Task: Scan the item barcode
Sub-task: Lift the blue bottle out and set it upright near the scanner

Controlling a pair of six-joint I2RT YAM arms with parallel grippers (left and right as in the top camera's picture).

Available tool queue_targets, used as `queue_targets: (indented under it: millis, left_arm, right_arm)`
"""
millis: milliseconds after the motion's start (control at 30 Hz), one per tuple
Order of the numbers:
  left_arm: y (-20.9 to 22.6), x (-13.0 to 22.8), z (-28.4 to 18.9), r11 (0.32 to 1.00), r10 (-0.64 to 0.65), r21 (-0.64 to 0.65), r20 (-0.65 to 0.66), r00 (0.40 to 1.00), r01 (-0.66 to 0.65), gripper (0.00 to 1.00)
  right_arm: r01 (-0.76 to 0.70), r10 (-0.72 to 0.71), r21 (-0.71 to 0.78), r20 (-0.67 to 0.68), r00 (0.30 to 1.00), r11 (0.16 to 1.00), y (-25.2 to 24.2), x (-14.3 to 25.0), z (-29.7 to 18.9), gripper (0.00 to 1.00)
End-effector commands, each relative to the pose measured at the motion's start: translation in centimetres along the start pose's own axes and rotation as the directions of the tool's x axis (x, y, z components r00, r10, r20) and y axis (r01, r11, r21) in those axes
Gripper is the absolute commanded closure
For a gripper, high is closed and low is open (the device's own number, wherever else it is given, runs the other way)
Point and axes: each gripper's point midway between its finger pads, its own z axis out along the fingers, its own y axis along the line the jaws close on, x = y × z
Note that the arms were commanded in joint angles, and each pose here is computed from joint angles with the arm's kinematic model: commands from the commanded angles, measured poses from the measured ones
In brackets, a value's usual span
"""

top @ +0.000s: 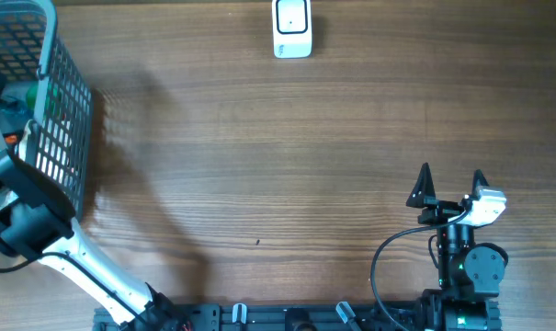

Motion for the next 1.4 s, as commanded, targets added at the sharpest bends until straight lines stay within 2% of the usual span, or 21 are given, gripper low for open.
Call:
queue_targets:
  millis: [0,267,400,633,767,1000,1233,1367]
  left_arm:
    - [-0.7,-4.7,-6.3,0.997,-0.035,0.067,0.121,0.992,0.027,0.87]
    - [-0.4,-6.8,-12.7,0.993,-0.058,0.115,0.173,0.983,0.039,0.85]
    - [-0.5,-7.4,-17.2,0.982,-0.072,0.183,0.183,0.98,0.037,0.82]
    - [-1.7,-7.6,-25.0,0.93,-0.087,0.367,0.18,0.98,0.015,0.76]
    - [-3.6,-6.5,-29.3,0.855,-0.076,0.519,0.135,0.988,-0.005,0.76]
    - [-7.6,-2.7,-34.2,0.724,-0.002,0.69,0.04,0.999,-0.026,0.76]
    - [-12.4,4.5,-37.5,0.632,0.177,0.77,-0.029,0.984,-0.092,0.76]
    - [-14.7,9.6,-40.0,0.578,0.298,0.803,-0.042,0.954,-0.145,0.75]
  right_arm:
    - [0.02,-0.02,-0.021,0.004,1.0,1.0,0.4,-0.1,0.0,0.0]
    - [0.019,-0.019,-0.02,0.003,1.0,1.0,0.4,-0.1,0.0,0.0]
    - [0.019,-0.019,-0.02,0.003,1.0,1.0,0.4,-0.1,0.0,0.0]
    - [0.019,-0.019,-0.02,0.004,1.0,1.0,0.4,-0.1,0.0,0.0]
    - [0.019,-0.019,-0.02,0.003,1.0,1.0,0.4,-0.1,0.0,0.0]
    - [0.02,-0.02,-0.02,0.004,1.0,1.0,0.4,-0.1,0.0,0.0]
    - [0.019,-0.019,-0.02,0.003,1.0,1.0,0.4,-0.1,0.0,0.0]
    - [0.019,-0.019,-0.02,0.003,1.0,1.0,0.4,-0.1,0.0,0.0]
